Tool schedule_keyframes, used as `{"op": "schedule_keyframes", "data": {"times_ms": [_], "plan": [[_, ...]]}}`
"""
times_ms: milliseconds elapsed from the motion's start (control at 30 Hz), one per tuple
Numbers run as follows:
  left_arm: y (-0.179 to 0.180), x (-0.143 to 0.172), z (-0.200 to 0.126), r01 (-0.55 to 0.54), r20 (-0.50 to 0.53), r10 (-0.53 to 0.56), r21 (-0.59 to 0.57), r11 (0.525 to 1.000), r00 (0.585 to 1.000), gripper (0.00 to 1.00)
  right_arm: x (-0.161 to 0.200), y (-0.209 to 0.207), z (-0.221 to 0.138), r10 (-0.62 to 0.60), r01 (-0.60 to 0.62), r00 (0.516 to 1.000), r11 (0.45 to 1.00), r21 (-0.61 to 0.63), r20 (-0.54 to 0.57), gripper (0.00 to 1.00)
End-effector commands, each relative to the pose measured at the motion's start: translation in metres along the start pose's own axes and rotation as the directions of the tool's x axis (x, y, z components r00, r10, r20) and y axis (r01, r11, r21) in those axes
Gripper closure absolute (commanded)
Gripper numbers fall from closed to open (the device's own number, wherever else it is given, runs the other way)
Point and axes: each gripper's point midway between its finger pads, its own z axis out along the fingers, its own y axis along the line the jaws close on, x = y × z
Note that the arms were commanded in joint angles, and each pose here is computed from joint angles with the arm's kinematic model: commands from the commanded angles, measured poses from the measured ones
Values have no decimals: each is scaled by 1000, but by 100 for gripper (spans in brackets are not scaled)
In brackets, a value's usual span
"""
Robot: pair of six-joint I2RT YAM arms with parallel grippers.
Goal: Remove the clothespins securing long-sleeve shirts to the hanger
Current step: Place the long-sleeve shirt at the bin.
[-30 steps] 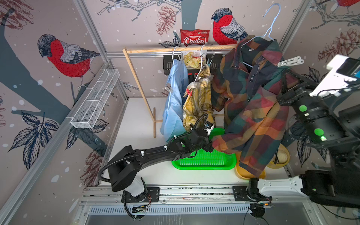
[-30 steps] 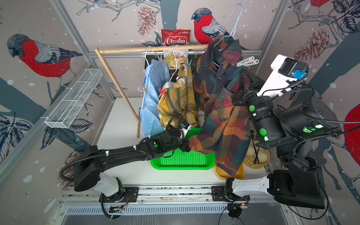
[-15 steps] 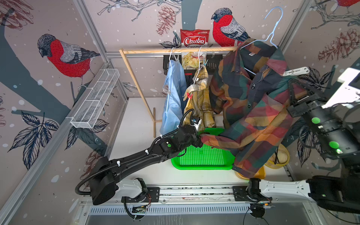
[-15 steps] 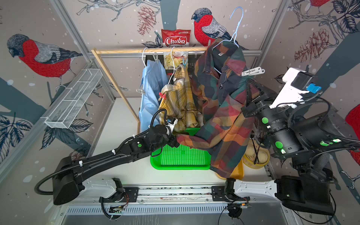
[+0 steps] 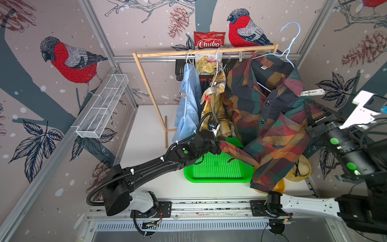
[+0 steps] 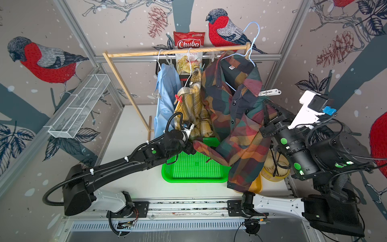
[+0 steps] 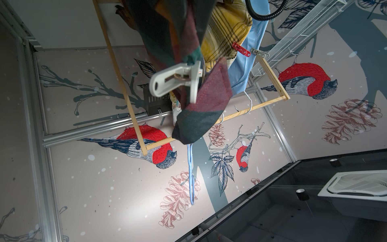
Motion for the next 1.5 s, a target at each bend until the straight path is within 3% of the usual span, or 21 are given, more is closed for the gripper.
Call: {"op": "schedule_keyframes", "data": {"times_ms": [0, 500, 667, 900, 1167, 1467], "plan": [[3, -18, -6, 24, 34, -24, -5, 1000, 999, 14, -7, -4, -8, 89, -89, 996, 996, -30, 20, 100], [20, -49, 6, 23, 57, -20, -49, 999, 998, 13, 24, -6, -11, 44, -47, 996, 998, -40, -81, 100], [32, -53, 8, 43, 54, -39, -67, 997, 998, 13, 22, -3, -19, 71, -81, 993, 992, -99, -97, 100], [37, -53, 5, 84, 46, -82, -28, 996, 996, 12, -7, 5, -30, 98, -108, 993, 976, -188, -59, 100], [37, -12, 15, 78, -30, -78, -4, 997, 997, 12, -47, 40, -19, 80, -70, 996, 957, -281, 26, 100], [36, 1, 19, 62, -66, -62, 7, 998, 996, 11, -81, 85, -6, 80, -28, 990, 916, -401, 114, 100]]}}
